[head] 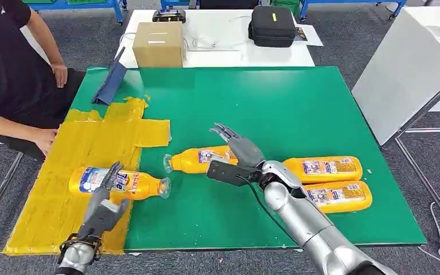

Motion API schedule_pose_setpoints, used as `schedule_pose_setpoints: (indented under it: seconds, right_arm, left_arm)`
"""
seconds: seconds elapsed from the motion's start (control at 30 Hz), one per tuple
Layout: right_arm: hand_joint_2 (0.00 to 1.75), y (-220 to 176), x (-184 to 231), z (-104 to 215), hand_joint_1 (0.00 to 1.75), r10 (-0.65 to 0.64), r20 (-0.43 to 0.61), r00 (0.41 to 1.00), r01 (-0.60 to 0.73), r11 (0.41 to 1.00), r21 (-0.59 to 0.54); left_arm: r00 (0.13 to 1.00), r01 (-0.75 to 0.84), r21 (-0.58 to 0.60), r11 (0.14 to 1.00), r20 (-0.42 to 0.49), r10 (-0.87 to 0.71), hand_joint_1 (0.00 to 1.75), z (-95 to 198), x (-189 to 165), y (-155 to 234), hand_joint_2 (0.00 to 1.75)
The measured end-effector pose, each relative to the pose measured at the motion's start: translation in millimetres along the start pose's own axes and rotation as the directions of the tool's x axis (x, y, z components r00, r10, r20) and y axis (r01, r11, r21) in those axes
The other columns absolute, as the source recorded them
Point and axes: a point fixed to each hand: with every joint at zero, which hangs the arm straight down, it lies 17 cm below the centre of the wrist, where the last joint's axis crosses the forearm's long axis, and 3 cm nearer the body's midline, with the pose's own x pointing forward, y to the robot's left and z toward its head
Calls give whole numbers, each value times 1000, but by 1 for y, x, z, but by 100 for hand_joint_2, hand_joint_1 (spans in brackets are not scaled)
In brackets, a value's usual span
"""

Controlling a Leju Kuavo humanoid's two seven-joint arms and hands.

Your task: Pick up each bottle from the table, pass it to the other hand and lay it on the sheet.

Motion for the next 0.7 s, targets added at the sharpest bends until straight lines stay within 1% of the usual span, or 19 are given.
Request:
schedule_pose_setpoints:
  seconds: [0.07,0.1,0.2,0.37,0.6,0.7]
  right_arm:
    - [175,2,-7,1,0,4,-16,1000,-4,1000,5]
    - [175,3,-10,2,0,9,-24,1000,-8,1000,7]
    - [175,7,-18,1,0,15,-47,999,-15,1000,15]
    - [175,6,-18,-6,0,18,-58,998,-17,1000,19]
    - [175,7,-20,-10,0,16,-71,997,-14,1000,26]
    - [175,1,-22,-20,0,27,-105,994,-23,999,34]
  left_arm:
    - [985,-168,33,985,44,167,0,2,19,13,0]
    - [974,-219,40,975,70,216,0,3,29,18,0]
    - [943,-306,65,950,160,293,0,4,60,39,0]
    - [929,-318,82,945,225,293,0,4,89,53,0]
    - [921,-320,98,942,264,286,0,5,106,60,0]
    - [907,-350,78,934,279,316,0,2,116,60,0]
